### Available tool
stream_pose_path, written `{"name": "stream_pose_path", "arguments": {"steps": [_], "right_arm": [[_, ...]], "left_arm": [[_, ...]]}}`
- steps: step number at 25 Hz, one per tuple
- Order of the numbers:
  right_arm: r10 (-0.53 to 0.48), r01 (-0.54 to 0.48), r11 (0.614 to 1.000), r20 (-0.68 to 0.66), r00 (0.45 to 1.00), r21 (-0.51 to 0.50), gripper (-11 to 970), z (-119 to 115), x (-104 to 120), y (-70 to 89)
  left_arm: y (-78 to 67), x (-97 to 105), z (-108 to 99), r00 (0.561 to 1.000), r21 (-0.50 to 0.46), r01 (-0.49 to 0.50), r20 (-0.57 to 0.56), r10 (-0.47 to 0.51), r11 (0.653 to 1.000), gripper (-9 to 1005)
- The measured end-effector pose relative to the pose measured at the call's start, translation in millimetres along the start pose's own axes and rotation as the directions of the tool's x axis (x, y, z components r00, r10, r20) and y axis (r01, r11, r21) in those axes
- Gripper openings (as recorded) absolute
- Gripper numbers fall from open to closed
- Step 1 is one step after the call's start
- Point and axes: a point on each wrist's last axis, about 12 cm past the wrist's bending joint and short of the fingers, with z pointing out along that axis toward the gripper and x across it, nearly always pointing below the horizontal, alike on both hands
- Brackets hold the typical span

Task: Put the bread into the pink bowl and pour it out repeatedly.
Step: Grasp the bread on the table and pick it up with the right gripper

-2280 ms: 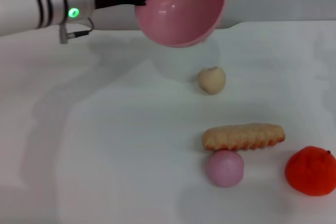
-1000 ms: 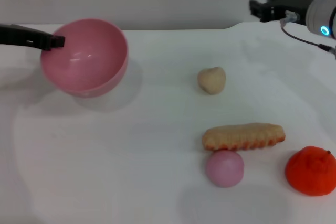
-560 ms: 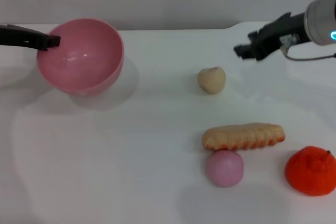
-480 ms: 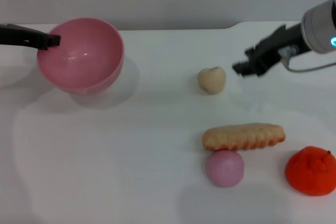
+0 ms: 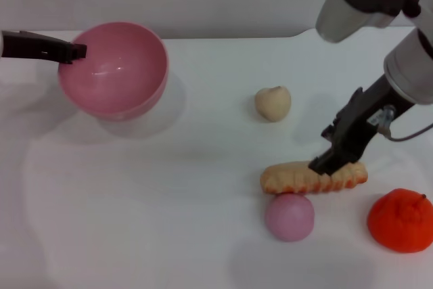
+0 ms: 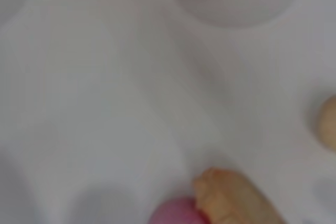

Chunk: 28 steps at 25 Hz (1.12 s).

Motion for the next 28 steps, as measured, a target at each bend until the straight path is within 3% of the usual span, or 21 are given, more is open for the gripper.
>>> {"name": "stream_pose_path", "arguments": {"steps": [3,9,13,19,28], "right_arm": [[-0.020,0.019,1.000,-0.041,0.999,-0.017,591,6.2,1.4,-0.3],[-0.043,0.039,0.998,-0.103,0.994,-0.043,615,23.5,11.0,-12.2],[-0.068,0.070,0.997,-0.116,0.991,0.013,615,28.5,16.7,-23.4],[-0.239,0.245,0.969,-0.118,0.964,0.041,615,29.7,15.1,-28.8],[-0.427,0.421,0.904,-0.097,0.899,-0.081,614,25.2,14.1,-19.0]], "left_arm": [[-1.6,0.5,2.3,1.000,0.000,0.003,0.004,-0.003,1.000,53],[-5.8,2.2,7.8,1.000,0.005,0.013,0.006,-0.013,1.000,53],[-7.2,2.7,9.9,1.000,0.005,0.021,0.008,-0.021,1.000,53],[-8.9,0.9,11.4,1.000,0.009,0.025,0.010,-0.025,1.000,53],[-10.0,3.7,13.3,0.999,0.015,0.048,0.009,-0.048,0.999,53]]}}
